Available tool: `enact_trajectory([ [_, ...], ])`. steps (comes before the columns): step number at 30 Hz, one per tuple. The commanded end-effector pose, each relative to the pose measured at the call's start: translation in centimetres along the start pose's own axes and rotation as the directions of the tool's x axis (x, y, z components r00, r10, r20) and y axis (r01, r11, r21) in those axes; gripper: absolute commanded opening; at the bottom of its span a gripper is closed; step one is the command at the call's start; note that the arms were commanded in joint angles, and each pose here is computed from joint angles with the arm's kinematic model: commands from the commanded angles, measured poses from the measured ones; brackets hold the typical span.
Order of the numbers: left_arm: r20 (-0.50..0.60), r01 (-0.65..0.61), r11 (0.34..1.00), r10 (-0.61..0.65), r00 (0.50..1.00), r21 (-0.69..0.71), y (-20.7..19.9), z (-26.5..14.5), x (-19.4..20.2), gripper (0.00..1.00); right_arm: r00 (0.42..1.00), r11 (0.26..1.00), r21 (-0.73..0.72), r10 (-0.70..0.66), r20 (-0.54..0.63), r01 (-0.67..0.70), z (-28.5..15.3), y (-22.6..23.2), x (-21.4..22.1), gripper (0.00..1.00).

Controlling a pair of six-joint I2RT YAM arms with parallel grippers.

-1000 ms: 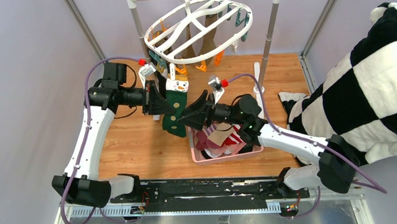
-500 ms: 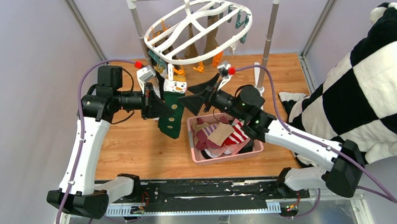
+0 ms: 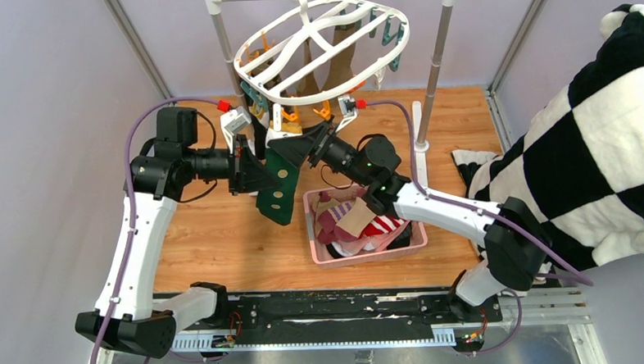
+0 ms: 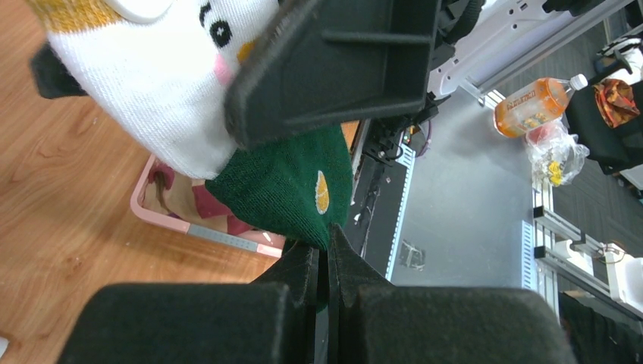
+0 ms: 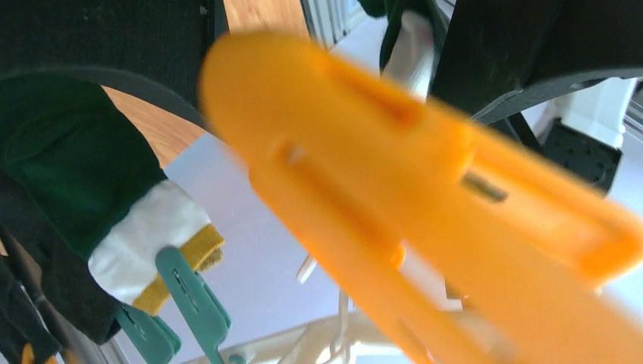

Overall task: Remove the socks clipped to the hanger
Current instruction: Remove the sock from the hanger.

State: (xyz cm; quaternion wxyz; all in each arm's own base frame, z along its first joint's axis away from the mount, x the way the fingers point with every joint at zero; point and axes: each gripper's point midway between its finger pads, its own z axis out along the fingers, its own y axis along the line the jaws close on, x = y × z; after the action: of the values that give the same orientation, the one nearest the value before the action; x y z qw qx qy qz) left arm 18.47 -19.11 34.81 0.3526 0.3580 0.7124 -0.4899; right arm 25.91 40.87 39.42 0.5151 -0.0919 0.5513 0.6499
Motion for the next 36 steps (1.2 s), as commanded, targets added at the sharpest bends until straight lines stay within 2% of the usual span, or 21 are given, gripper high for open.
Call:
enact_trajectory([
  [1,0.005,-0.004,1.0,0.004,1.0,0.022,-1.2,-0.2,0.2,0.0,0.986,0.989,-0.128,0.09,0.141,-0.072,1.6,3.2,-4.5,0.88],
  [10,0.008,-0.009,1.0,0.009,1.0,0.016,-1.4,-0.3,0.2,0.0,0.962,0.991,-0.089,0.117,0.246,-0.098,2.7,1.8,-6.1,0.81],
  [18,0.011,-0.015,1.0,0.014,1.0,0.017,-1.7,-0.4,0.3,0.0,0.945,0.985,-0.097,0.165,0.284,-0.143,3.7,0.9,-6.4,0.69],
  [29,0.007,-0.008,1.0,0.008,1.0,0.012,-1.6,-0.4,0.8,0.0,0.929,0.982,-0.105,0.182,0.321,-0.156,4.1,0.6,-7.3,0.61],
  [32,0.004,-0.005,1.0,0.005,1.0,0.009,-1.4,-0.3,0.9,0.0,0.929,0.982,-0.103,0.183,0.321,-0.157,4.3,0.6,-7.5,0.52],
  [36,0.002,-0.003,1.0,0.003,1.0,0.004,-1.3,-0.3,1.0,0.0,0.929,0.98,-0.113,0.19,0.318,-0.161,4.3,0.6,-7.7,0.3],
])
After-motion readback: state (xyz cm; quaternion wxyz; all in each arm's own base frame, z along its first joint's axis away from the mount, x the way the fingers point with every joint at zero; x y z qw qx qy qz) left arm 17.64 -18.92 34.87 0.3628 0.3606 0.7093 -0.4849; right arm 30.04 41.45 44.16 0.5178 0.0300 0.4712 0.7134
